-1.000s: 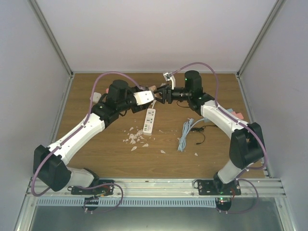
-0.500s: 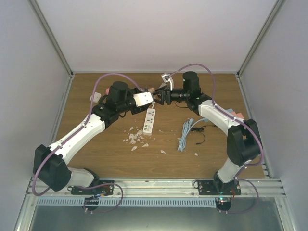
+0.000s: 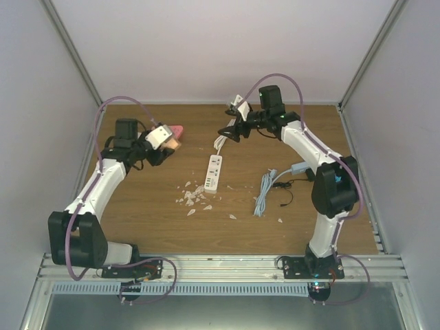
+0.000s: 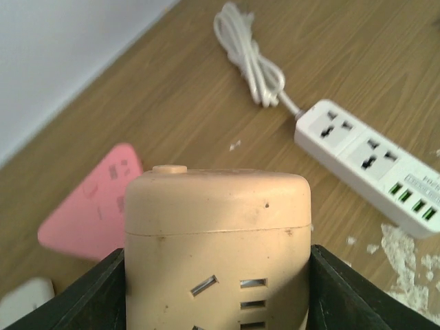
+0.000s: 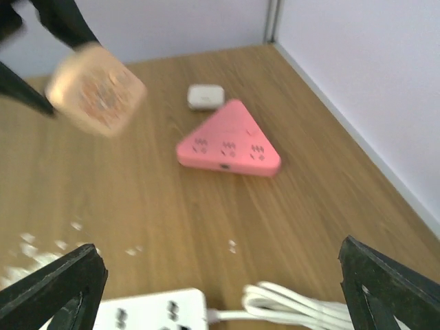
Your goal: Pull the plug off the socket
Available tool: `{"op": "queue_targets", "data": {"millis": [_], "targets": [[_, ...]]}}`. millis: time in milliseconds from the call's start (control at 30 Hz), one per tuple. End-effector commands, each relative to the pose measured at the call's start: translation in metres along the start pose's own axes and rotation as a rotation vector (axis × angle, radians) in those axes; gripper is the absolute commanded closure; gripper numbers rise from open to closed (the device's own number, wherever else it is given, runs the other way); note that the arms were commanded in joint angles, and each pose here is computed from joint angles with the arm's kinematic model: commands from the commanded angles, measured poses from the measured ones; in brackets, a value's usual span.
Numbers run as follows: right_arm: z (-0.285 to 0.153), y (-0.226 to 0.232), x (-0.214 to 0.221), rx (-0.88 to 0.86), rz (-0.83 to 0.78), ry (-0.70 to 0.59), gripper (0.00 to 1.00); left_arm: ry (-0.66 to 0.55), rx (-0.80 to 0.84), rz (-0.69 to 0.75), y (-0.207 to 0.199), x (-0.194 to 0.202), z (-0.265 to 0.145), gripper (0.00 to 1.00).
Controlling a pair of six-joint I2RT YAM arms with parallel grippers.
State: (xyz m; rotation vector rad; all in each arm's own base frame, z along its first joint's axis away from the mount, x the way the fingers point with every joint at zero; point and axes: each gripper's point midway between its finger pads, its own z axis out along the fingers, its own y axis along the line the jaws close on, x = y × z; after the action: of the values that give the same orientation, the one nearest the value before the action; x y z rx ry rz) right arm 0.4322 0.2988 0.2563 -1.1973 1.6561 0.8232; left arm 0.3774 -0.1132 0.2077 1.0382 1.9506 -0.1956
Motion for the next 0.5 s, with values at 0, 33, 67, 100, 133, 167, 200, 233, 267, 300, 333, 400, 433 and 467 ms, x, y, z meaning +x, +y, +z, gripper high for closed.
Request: {"op": "queue_targets", "data": {"millis": [0,33,67,100,133,167,200,233,267,300,333,400,433,467], "targets": [[0.015,-0.024,0.059,0.04,-0.27,0.219,0.07,-0.002,0.032,-0.101,0.004,0.024,-0.009,0.75],[0.02,-0.031,0.07,0.052,-0.308,0.248,0.08,0.006,0.02,-0.125,0.01,0.032,-0.012,0.75],[0.022,-0.036,0.076,0.07,-0.328,0.268,0.1,0.012,0.018,-0.147,0.012,0.039,-0.013,0.75],[0.027,-0.042,0.088,0.077,-0.357,0.298,0.12,0.015,0.013,-0.165,0.016,0.046,-0.016,0.75],[0.031,-0.048,0.095,0.091,-0.379,0.316,0.15,0.017,0.011,-0.185,0.018,0.051,-0.017,0.75],[0.034,-0.053,0.102,0.102,-0.393,0.334,0.18,0.013,0.008,-0.204,0.022,0.056,-0.02,0.75],[0.036,-0.057,0.107,0.111,-0.414,0.348,0.22,0.008,0.013,-0.22,0.023,0.06,-0.022,0.75],[0.039,-0.061,0.114,0.116,-0.435,0.363,0.24,0.002,0.015,-0.232,0.024,0.063,-0.025,0.75],[0.041,-0.066,0.12,0.129,-0.461,0.385,0.27,0.0,0.016,-0.242,0.025,0.066,-0.026,0.75],[0.044,-0.069,0.126,0.132,-0.491,0.407,0.28,-0.001,0.015,-0.249,0.027,0.068,-0.027,0.75],[0.047,-0.071,0.133,0.131,-0.519,0.43,0.29,-0.002,0.014,-0.256,0.028,0.071,-0.028,0.75],[0.053,-0.076,0.148,0.138,-0.583,0.482,0.3,-0.007,0.012,-0.274,0.032,0.075,-0.03,0.75],[0.056,-0.079,0.154,0.148,-0.611,0.506,0.31,-0.006,0.016,-0.285,0.033,0.078,-0.03,0.75],[0.058,-0.082,0.158,0.156,-0.639,0.522,0.32,-0.01,0.02,-0.295,0.034,0.08,-0.03,0.75]]}}
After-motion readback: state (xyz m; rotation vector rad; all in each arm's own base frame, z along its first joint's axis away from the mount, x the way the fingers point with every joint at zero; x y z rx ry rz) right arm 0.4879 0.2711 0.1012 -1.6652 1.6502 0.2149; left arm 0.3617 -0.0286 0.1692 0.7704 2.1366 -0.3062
